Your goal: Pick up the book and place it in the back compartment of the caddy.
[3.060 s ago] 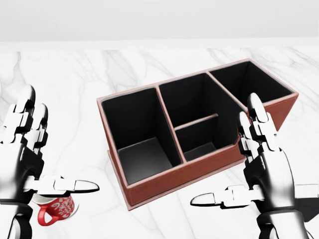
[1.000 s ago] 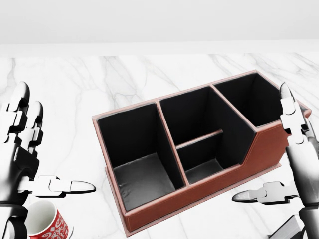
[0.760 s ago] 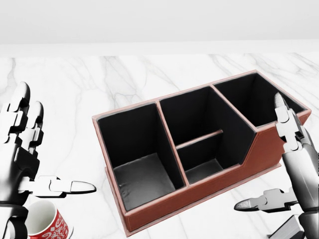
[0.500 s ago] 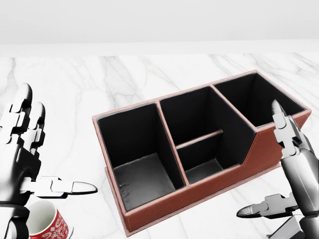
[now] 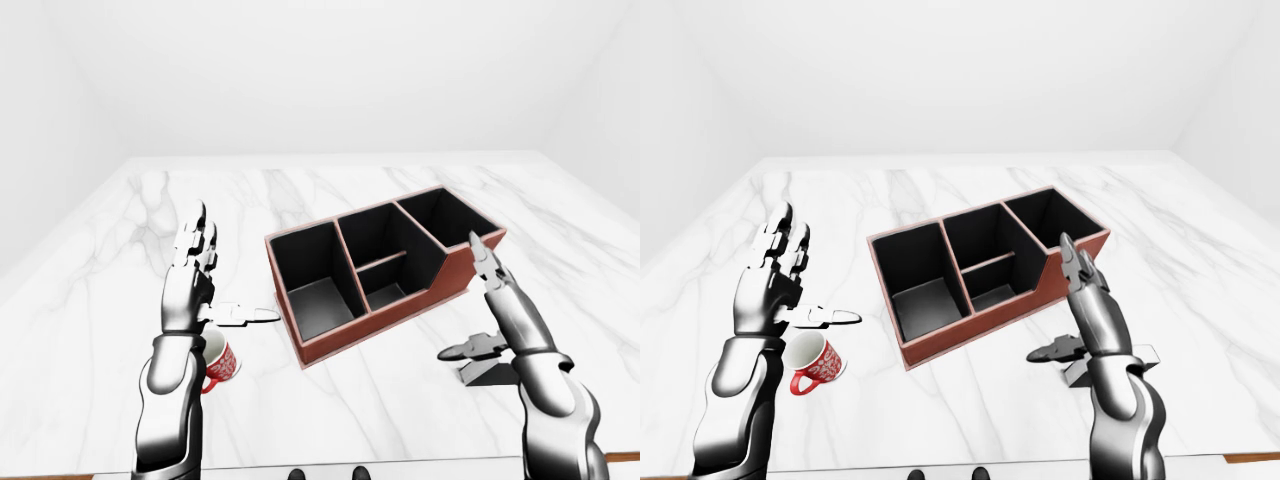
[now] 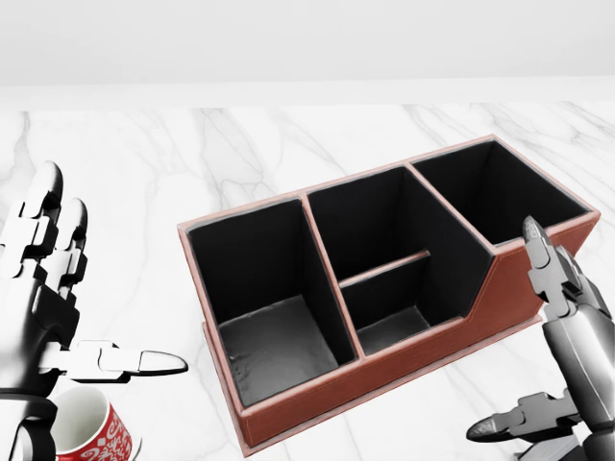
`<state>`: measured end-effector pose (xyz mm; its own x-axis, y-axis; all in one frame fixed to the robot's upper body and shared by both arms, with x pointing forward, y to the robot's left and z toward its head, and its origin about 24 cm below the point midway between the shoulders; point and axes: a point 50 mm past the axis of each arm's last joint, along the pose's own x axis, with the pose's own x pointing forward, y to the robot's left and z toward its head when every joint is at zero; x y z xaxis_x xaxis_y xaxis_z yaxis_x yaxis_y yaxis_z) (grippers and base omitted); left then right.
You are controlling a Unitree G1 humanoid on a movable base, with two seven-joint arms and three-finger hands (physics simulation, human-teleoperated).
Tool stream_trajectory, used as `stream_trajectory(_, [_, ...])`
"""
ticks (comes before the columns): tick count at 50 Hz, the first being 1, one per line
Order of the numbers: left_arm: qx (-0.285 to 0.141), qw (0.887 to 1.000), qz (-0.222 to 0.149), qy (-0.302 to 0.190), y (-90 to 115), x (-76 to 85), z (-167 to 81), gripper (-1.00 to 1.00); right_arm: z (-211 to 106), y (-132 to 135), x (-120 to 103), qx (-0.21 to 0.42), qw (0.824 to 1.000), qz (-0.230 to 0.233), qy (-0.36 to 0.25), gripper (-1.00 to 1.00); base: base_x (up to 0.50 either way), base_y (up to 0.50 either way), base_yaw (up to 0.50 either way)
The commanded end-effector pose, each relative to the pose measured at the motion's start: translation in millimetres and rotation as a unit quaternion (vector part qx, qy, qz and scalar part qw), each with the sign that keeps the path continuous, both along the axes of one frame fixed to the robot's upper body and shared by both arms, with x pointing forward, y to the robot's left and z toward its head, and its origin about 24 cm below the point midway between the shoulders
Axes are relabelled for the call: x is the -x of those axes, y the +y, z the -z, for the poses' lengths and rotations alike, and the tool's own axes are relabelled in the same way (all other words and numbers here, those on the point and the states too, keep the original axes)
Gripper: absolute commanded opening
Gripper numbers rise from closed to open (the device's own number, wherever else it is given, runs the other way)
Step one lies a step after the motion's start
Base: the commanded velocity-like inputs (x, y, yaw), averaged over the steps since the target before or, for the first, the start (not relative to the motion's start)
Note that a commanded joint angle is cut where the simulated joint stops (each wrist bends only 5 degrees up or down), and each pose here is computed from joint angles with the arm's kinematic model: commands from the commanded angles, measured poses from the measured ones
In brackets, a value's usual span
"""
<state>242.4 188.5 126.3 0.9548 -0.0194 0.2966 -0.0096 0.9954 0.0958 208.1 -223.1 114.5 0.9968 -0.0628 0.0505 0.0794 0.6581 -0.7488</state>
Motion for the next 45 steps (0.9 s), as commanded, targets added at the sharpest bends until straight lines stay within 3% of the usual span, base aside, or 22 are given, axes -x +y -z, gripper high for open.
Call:
stream_trajectory(1, [0.0,1.0,-0.001,0.0,0.2,0.0,-0.1,1.0,3.4,-2.7,3.4,0.006,1.0,0.004,0.016,1.0,0.0,0.0,0.0])
stream_trajectory(45, [-0.001,1.0,0.0,0.002,-0.3,-0.7,0.6,1.0,26.4,-12.1,14.1,0.07,0.995,-0.004,0.076,1.0,0.0,0.0,0.0])
